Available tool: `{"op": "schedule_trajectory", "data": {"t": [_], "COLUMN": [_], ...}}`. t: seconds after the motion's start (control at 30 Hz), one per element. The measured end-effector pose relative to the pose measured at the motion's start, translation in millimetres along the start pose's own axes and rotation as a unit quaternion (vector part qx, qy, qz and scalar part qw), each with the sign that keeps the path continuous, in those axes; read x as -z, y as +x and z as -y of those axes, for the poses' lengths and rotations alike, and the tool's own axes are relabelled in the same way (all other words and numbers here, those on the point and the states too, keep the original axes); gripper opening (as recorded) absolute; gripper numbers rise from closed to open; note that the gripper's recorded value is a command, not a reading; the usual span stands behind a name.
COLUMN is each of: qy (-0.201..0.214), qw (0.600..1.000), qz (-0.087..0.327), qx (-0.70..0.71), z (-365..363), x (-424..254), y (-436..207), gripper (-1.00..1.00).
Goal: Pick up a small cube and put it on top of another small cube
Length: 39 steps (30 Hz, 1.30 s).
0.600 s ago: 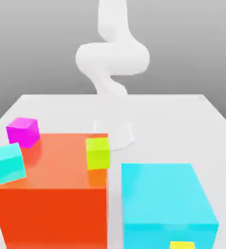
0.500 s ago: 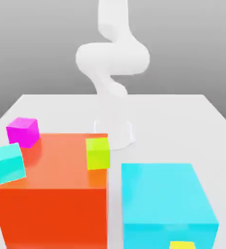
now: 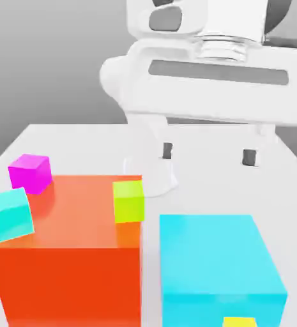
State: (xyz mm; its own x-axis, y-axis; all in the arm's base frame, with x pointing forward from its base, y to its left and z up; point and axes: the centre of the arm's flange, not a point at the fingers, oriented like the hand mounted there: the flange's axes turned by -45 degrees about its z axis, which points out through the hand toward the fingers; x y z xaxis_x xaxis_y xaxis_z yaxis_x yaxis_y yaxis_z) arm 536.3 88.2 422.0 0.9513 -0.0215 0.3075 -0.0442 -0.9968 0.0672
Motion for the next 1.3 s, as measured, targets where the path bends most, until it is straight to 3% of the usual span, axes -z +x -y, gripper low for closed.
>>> {"op": "schedule_trajectory", "data": {"t": [0.43,0.57,0.6,0.8,0.97,1.17,1.3], "qy": [0.031,0.034,0.034,0.034,0.034,0.007,-0.013], "qw": [0.989,0.987,0.987,0.987,0.987,0.984,0.960], "qz": [0.146,0.155,0.155,0.155,0.157,0.141,0.131], "qx": [-0.001,-0.002,-0.002,-0.002,-0.002,-0.109,-0.246], "z": [75.0,83.2,83.9,84.4,77.8,-66.2,-145.9], "x": [-201.3,-259.3,-267.9,-271.9,-220.8,-160.6,-104.0], "y": [-65.2,-86.1,-89.5,-91.1,-72.9,-11.1,-8.4], "gripper": [0.00,0.00,-1.00,-1.00,-1.00,-1.00,-1.00]}}
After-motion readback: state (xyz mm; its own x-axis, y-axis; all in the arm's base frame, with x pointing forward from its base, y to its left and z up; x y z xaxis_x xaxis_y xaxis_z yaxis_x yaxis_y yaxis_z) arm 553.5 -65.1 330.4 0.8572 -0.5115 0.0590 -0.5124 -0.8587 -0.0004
